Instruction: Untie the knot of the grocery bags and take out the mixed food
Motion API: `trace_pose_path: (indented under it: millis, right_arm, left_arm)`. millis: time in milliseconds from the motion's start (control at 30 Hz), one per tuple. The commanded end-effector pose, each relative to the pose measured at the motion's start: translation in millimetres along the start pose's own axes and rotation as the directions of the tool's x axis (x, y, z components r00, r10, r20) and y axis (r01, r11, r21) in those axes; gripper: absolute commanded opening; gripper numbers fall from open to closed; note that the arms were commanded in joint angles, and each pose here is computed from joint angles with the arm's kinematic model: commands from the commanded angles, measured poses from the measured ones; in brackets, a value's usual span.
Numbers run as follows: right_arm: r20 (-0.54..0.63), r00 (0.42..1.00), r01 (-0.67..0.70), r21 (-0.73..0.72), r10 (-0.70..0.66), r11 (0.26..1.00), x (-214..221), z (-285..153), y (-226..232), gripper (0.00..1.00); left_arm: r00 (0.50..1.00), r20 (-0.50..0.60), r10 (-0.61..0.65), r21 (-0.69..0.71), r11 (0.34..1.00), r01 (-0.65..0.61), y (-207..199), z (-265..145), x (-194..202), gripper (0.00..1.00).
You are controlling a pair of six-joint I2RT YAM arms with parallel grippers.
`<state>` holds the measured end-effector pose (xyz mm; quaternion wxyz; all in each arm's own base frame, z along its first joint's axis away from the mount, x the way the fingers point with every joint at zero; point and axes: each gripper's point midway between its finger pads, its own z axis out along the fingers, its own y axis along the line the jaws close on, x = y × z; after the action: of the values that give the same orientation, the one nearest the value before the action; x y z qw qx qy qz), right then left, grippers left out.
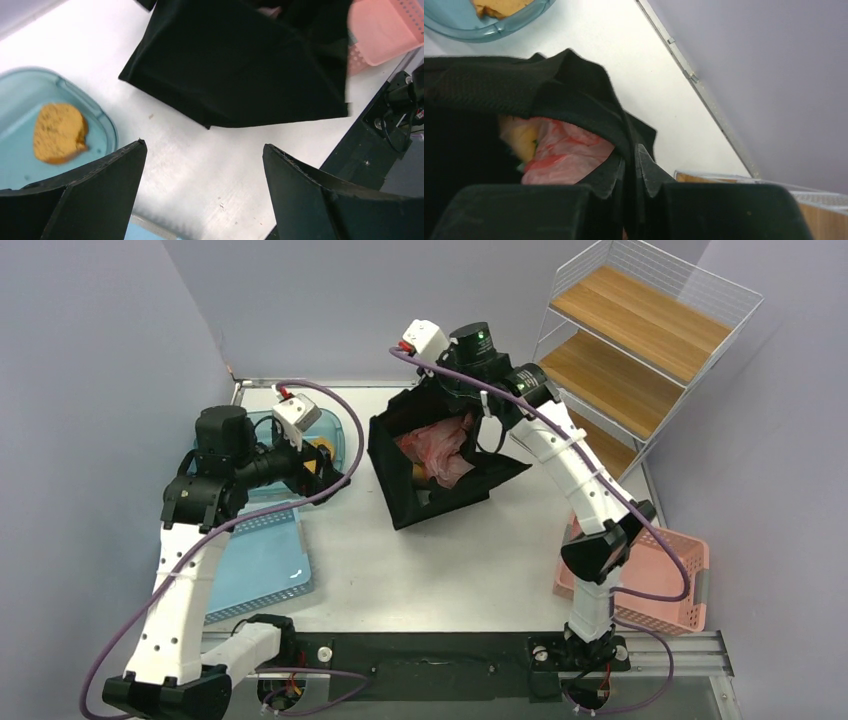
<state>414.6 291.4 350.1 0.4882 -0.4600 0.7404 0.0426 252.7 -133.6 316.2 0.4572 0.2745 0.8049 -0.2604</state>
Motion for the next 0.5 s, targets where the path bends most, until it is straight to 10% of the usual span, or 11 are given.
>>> trace_pose_path:
  millis: [0, 300, 467]
  right_arm:
    - [0.211, 0.968, -0.154, 0.078, 0.135, 0.985, -43, -68, -13, 0.0]
    - [-0.033, 0.963, -0.268, 0.0, 0.268, 0.963, 40, -30, 24, 0.0]
    - [0.016, 0.945, -0.325, -0.066, 0.327, 0.943, 20, -35, 24, 0.0]
  left_arm:
    - [0.92, 0.264, 0.289, 0.086, 0.943, -0.321, -44, -36, -59, 0.85]
    - [0.808, 0.284, 0.517, 0.262, 0.768, -0.584, -116, -13, -41, 0.64]
    - [0.638, 0.328, 0.697, 0.166, 0.622, -0.765, -150, 17, -53, 0.45]
